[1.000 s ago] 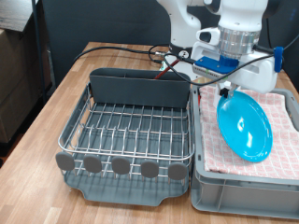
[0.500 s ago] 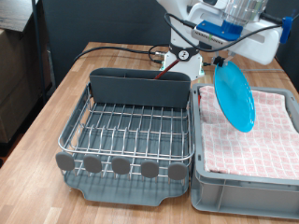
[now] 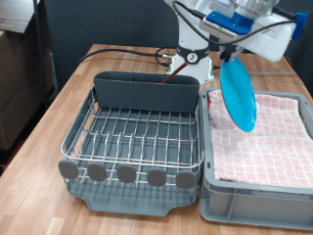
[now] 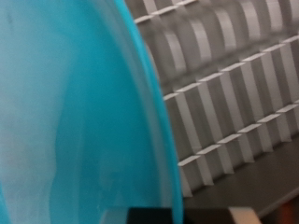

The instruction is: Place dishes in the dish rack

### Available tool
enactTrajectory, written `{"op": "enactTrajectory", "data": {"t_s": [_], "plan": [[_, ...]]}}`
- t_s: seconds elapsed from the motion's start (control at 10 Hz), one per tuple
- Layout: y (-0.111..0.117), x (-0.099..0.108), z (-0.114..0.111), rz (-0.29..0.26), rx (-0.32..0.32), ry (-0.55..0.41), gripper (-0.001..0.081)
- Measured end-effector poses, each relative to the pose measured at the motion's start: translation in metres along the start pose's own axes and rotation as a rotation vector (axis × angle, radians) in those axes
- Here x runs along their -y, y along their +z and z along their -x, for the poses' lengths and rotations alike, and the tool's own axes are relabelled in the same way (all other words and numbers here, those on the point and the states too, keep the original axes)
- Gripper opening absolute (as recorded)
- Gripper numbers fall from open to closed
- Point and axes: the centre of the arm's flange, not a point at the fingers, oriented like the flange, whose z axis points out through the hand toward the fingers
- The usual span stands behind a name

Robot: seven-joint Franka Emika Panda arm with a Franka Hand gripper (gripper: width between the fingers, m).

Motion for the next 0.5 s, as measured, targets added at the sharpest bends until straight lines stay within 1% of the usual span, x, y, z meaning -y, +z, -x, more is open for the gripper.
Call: {"op": "enactTrajectory", "data": {"t_s": [0.1, 0.2, 0.3, 0.5], "plan": [[-0.003, -0.009, -0.014, 0.050, -0.057, -0.016, 0.0019], [-0.007, -0.016, -0.029, 0.083, -0.116, -0.050, 0.0019], [-0.011, -0.022, -0.045, 0.112, -0.168, -0.090, 0.0019], [-0.013, -0.035, -0.079, 0.164, -0.248, -0.153, 0.0019]]}}
